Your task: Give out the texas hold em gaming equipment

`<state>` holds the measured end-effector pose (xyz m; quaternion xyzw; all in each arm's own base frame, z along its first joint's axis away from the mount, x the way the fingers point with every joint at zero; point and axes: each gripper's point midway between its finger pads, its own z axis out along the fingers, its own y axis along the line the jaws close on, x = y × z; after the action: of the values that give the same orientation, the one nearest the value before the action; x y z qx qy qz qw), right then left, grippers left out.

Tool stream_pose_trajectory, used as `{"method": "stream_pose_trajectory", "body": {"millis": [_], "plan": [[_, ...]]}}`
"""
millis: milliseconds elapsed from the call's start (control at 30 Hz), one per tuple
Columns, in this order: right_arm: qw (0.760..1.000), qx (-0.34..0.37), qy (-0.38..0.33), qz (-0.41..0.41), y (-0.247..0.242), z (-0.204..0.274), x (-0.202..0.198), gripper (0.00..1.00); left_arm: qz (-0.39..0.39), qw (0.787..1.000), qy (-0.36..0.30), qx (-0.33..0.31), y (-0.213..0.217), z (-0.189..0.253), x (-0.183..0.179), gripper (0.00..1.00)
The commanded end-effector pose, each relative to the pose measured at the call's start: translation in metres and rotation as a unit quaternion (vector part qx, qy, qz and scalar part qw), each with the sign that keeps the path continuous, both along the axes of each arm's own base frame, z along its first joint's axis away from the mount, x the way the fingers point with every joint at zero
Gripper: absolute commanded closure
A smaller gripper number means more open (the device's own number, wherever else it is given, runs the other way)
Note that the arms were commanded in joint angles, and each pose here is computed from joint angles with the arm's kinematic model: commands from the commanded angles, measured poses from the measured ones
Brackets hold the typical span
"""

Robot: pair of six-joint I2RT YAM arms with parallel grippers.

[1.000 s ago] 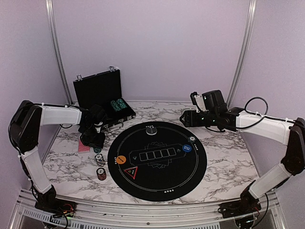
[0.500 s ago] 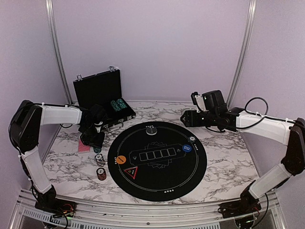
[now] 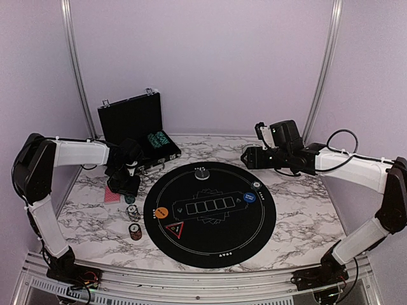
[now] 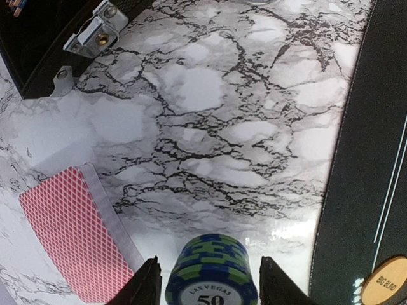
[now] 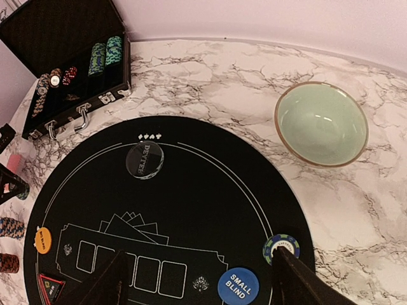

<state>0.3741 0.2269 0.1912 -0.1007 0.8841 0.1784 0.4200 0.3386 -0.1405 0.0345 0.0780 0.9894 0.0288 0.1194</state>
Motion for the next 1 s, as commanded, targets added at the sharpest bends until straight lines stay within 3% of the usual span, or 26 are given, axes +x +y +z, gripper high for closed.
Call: {"method": "stream_pose_trajectory", "body": {"millis": [0,500,967], "plan": [[1.000,0.007,-0.012,-0.003,0.0019,0.0114,-0.0015,0.26,-0.003,1.000,0.014,0.017,0.0033,-0.0038,-0.0039,0.47],[1.000,0.005,-0.012,-0.004,0.0015,0.0128,-0.0008,0.26,-0.005,1.000,0.021,0.017,0.0022,-0.0086,-0.0043,0.48],[1.000,0.002,-0.007,-0.005,0.0015,0.0088,0.0000,0.26,-0.009,1.000,0.012,0.019,0.0025,-0.0001,-0.0018,0.62]]}}
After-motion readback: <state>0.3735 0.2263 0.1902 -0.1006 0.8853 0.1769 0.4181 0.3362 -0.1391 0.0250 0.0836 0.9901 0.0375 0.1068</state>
